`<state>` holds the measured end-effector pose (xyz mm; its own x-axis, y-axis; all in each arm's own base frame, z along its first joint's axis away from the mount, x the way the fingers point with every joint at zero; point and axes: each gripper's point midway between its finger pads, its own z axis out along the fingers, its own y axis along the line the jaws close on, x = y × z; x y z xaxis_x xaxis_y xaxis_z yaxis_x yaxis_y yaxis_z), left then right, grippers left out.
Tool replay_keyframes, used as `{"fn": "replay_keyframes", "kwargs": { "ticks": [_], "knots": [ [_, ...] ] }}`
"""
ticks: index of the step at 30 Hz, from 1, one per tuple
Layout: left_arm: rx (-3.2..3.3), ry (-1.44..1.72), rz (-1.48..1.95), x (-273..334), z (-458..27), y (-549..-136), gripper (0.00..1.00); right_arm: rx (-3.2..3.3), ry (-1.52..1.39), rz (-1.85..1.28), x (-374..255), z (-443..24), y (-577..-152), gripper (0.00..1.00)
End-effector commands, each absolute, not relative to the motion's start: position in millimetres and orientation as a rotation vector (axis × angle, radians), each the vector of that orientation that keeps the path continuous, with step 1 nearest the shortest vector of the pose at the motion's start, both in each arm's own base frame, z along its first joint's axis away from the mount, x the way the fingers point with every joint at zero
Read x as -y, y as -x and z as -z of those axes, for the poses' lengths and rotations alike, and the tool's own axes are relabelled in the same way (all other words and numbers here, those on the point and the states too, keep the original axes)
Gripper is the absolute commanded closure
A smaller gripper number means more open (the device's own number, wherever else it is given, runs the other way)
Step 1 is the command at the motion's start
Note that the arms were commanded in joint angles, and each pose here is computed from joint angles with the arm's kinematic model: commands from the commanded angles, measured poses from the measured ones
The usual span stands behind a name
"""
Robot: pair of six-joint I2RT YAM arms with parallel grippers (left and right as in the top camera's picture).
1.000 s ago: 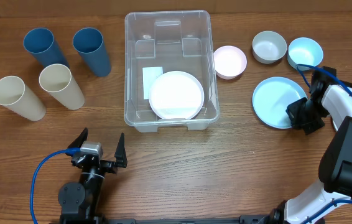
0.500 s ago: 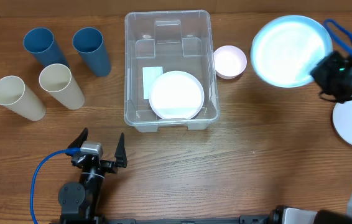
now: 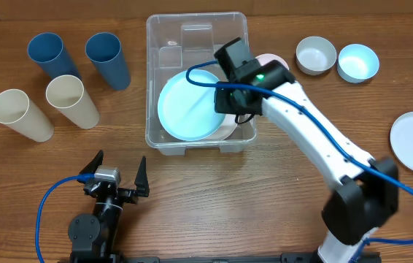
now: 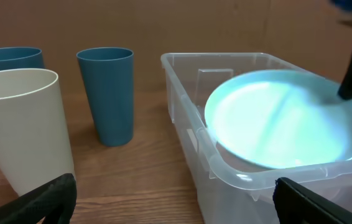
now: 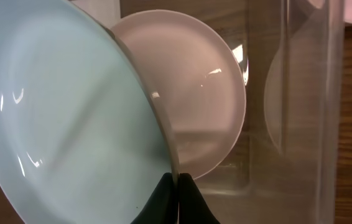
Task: Pack container
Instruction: 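Lift the light-blue plate and lower it onto the pink plate, then move the right gripper to the white plate at right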
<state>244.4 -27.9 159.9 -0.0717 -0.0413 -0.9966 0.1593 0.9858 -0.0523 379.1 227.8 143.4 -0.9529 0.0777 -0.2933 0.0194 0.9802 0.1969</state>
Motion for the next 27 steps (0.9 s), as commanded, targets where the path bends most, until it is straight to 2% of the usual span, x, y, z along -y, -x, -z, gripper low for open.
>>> {"fn": "replay_keyframes", "kwargs": {
  "ticks": [1,6,7,8,10,11,18,23,25,27],
  "knots": [
    [-1.629,-0.100,0.161,28,-160,-244,0.00,-2.779,-0.124,-0.245,-219,-147,-395,0.96],
    [-1.629,-0.100,0.160,28,-160,-244,0.00,-2.800,-0.192,-0.171,-203,-132,-401,0.96],
    [-1.629,-0.100,0.160,28,-160,-244,0.00,-2.800,-0.197,-0.170,-202,-131,-402,0.90],
    [-1.629,-0.100,0.161,28,-160,-244,0.00,-2.800,-0.199,-0.169,-201,-131,-403,0.79],
    [-1.629,-0.100,0.161,28,-160,-244,0.00,-2.802,-0.160,-0.162,-200,-131,-403,0.32],
    [-1.629,-0.100,0.160,28,-160,-244,0.00,-2.805,-0.140,-0.156,-200,-131,-402,0.27],
    [-1.629,-0.100,0.160,28,-160,-244,0.00,-2.811,-0.009,-0.137,-199,-144,-398,0.28],
    [-1.629,-0.100,0.161,28,-160,-244,0.00,-2.706,-0.025,-0.248,-202,-229,-396,0.28],
    [-1.629,-0.100,0.161,28,-160,-244,0.00,-2.641,-0.175,-0.210,-171,-273,-398,0.26],
    [-1.629,-0.100,0.160,28,-160,-244,0.00,-2.599,-0.425,-0.103,-115,-298,-396,0.24]
  ]
}}
